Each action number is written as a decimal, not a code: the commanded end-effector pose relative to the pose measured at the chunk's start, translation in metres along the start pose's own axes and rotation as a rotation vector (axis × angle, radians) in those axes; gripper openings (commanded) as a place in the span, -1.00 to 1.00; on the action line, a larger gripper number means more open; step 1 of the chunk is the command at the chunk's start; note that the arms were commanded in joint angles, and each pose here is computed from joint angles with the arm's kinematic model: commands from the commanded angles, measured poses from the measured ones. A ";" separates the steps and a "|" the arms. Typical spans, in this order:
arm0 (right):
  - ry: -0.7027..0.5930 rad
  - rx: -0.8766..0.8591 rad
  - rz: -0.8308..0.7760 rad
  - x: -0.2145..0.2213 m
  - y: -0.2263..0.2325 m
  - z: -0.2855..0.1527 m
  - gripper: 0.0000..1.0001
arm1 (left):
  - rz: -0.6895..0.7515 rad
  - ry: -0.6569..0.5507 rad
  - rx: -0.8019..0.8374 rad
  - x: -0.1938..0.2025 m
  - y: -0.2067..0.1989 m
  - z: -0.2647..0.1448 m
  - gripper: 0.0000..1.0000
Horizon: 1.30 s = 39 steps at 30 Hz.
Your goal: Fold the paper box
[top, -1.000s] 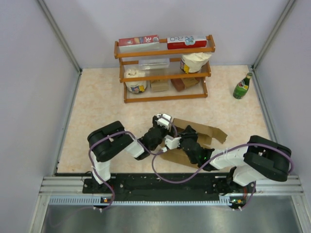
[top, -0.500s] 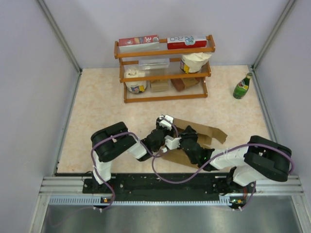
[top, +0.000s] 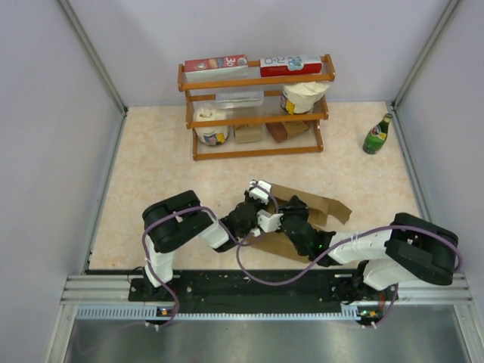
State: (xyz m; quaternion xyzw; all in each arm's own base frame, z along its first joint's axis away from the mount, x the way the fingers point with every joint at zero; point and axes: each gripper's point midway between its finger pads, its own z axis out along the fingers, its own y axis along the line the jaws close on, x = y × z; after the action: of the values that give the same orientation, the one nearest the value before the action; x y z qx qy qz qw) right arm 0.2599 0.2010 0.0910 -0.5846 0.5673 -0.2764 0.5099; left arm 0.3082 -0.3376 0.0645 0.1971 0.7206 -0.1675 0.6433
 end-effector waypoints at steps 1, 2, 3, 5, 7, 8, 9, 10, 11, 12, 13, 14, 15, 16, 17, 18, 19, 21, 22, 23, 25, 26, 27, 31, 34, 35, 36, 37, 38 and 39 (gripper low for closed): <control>-0.079 0.043 0.131 -0.029 -0.024 -0.001 -0.23 | 0.017 -0.051 0.014 -0.015 -0.006 0.003 -0.40; -0.086 0.048 0.145 -0.031 -0.027 -0.002 -0.16 | 0.015 -0.051 0.018 -0.015 -0.006 0.002 -0.39; -0.089 0.046 0.154 -0.032 -0.029 -0.003 -0.11 | 0.014 -0.054 0.021 -0.016 -0.007 0.002 -0.39; -0.107 0.047 0.186 -0.038 -0.038 -0.006 -0.06 | 0.014 -0.054 0.025 -0.016 -0.007 0.001 -0.38; -0.135 0.045 0.253 -0.046 -0.051 -0.011 -0.02 | 0.014 -0.054 0.024 -0.016 -0.007 0.000 -0.36; -0.159 0.048 0.289 -0.052 -0.061 -0.016 0.01 | 0.040 -0.054 0.023 -0.016 -0.004 -0.001 -0.35; -0.183 0.043 0.326 -0.057 -0.069 -0.021 0.04 | 0.045 -0.054 0.025 -0.016 -0.004 -0.002 -0.34; -0.211 0.027 0.354 -0.063 -0.075 -0.026 0.07 | 0.048 -0.054 0.027 -0.017 -0.004 -0.003 -0.33; -0.240 0.012 0.389 -0.068 -0.083 -0.032 0.08 | 0.049 -0.054 0.024 -0.017 -0.003 -0.004 -0.33; -0.269 -0.004 0.424 -0.073 -0.090 -0.039 0.08 | 0.051 -0.054 0.024 -0.017 -0.002 -0.005 -0.32; -0.293 -0.007 0.456 -0.076 -0.096 -0.044 0.08 | 0.046 -0.057 0.020 -0.017 -0.001 -0.006 -0.31; -0.314 -0.004 0.504 -0.079 -0.105 -0.050 0.09 | 0.048 -0.054 0.018 -0.016 0.000 -0.008 -0.30; -0.339 0.006 0.547 -0.080 -0.114 -0.056 0.09 | 0.048 -0.057 0.017 -0.016 0.001 -0.009 -0.30; -0.353 0.013 0.583 -0.081 -0.121 -0.060 0.10 | 0.045 -0.058 0.012 -0.017 0.003 -0.010 -0.29; -0.380 0.028 0.624 -0.081 -0.132 -0.068 0.10 | 0.045 -0.058 0.009 -0.017 0.004 -0.011 -0.28; -0.391 0.036 0.659 -0.081 -0.137 -0.072 0.11 | 0.048 -0.056 0.006 -0.016 0.005 -0.012 -0.28; -0.403 0.050 0.695 -0.079 -0.144 -0.076 0.12 | 0.049 -0.056 0.000 -0.016 0.007 -0.013 -0.28; -0.414 0.073 0.757 -0.073 -0.154 -0.081 0.14 | 0.056 -0.051 -0.013 -0.015 0.011 -0.015 -0.27; -0.407 0.086 0.789 -0.068 -0.158 -0.081 0.14 | 0.057 -0.051 -0.019 -0.015 0.012 -0.017 -0.27; -0.404 0.094 0.817 -0.064 -0.160 -0.081 0.15 | 0.059 -0.053 -0.023 -0.016 0.014 -0.018 -0.26; -0.399 0.108 0.876 -0.055 -0.164 -0.082 0.15 | 0.062 -0.052 -0.030 -0.017 0.017 -0.020 -0.25; -0.395 0.114 0.900 -0.051 -0.165 -0.082 0.15 | 0.061 -0.056 -0.033 -0.019 0.019 -0.020 -0.25; -0.390 0.123 0.922 -0.047 -0.166 -0.082 0.15 | 0.063 -0.055 -0.040 -0.019 0.022 -0.021 -0.25; -0.364 0.130 0.955 -0.036 -0.162 -0.079 0.16 | 0.079 -0.060 -0.075 -0.023 0.033 -0.023 -0.24; -0.353 0.133 0.969 -0.033 -0.159 -0.078 0.17 | 0.098 -0.060 -0.112 -0.022 0.041 -0.023 -0.29; -0.352 0.134 0.973 -0.032 -0.159 -0.078 0.17 | 0.102 -0.059 -0.129 -0.021 0.044 -0.023 -0.33; -0.347 0.133 0.974 -0.031 -0.158 -0.078 0.17 | 0.110 -0.058 -0.143 -0.021 0.047 -0.022 -0.36; -0.347 0.129 0.973 -0.032 -0.157 -0.078 0.17 | 0.118 -0.056 -0.157 -0.019 0.049 -0.022 -0.38; -0.343 0.129 0.974 -0.031 -0.157 -0.077 0.17 | 0.124 -0.057 -0.165 -0.019 0.050 -0.021 -0.40; -0.344 0.129 0.978 -0.031 -0.157 -0.077 0.17 | 0.130 -0.057 -0.176 -0.019 0.052 -0.021 -0.45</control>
State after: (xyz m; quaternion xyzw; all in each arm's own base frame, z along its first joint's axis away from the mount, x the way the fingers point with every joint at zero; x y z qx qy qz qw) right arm 0.2443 0.1840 0.2632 -0.2757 0.6627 0.0422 0.6950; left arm 0.3093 -0.2932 0.0715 0.2059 0.7128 -0.0910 0.6643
